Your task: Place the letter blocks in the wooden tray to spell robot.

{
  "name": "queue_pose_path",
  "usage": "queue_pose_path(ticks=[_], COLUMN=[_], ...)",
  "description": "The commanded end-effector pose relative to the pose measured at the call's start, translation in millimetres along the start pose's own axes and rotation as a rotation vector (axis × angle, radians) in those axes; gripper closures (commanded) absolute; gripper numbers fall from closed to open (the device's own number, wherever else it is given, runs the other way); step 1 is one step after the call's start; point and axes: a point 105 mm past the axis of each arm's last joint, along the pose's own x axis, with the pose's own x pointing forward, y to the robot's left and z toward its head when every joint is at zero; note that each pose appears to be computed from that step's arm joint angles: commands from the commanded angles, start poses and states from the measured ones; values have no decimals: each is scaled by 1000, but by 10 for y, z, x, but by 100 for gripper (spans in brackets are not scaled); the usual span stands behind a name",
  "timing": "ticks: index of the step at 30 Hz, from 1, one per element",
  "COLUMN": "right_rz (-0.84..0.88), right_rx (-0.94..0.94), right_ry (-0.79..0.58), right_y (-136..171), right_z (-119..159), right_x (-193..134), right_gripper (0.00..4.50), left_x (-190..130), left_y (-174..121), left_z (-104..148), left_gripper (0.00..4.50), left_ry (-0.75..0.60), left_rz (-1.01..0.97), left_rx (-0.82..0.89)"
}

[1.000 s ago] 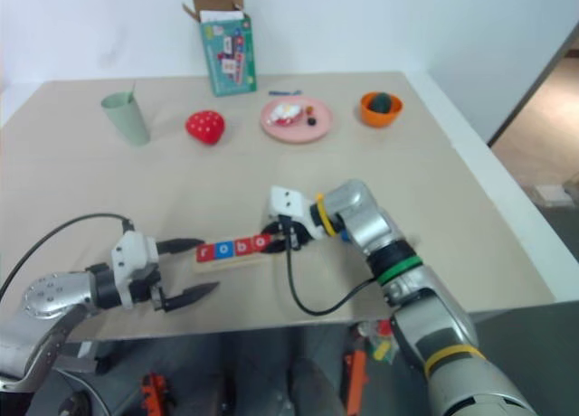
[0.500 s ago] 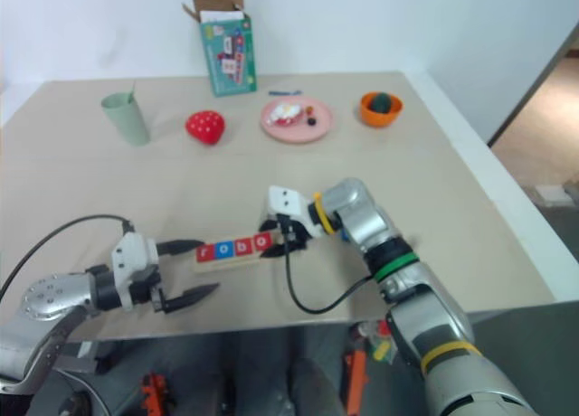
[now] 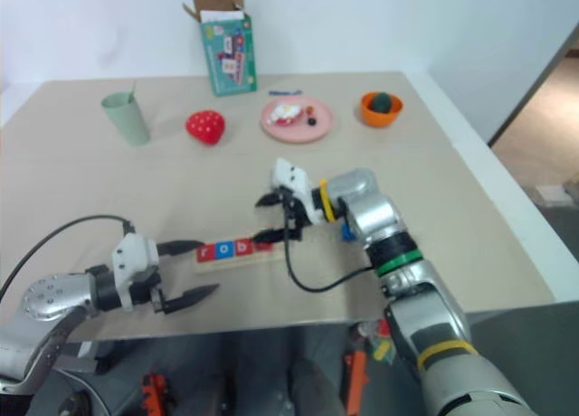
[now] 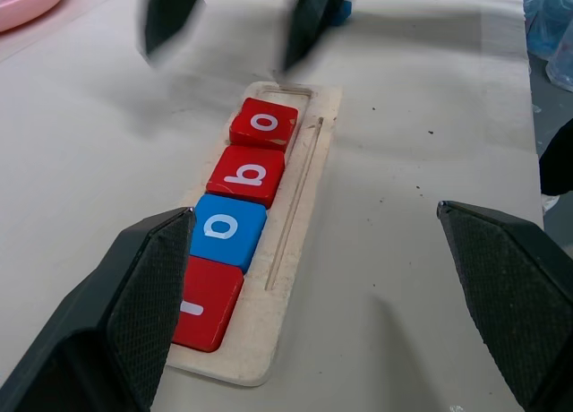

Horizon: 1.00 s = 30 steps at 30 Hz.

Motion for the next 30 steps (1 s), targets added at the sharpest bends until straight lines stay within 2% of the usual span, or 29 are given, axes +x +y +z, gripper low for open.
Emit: queue_pose_path(ticks=[1, 10, 11, 19, 30], right_rz=[-2, -157, -178, -213, -137], right_rx=[15, 50, 48, 50, 44], right_ry=[-57, 3, 19, 62, 107], right_y=[94, 73, 50, -20, 98], right_z=[127, -216, -273, -419, -538], right_x=[-95, -39, -39, -98, -73], right_gripper=[124, 434, 447, 447, 447], left_x=[-10, 12, 15, 11, 29], left_y=[2, 22, 23, 30, 27], left_z=[119, 134, 138, 135, 148], left_gripper=[0, 0, 0, 0, 0], left_ry=[-27, -29, -29, -24, -31], left_rz=[-11, -21, -22, -23, -22], left_rx=[45, 51, 53, 56, 57])
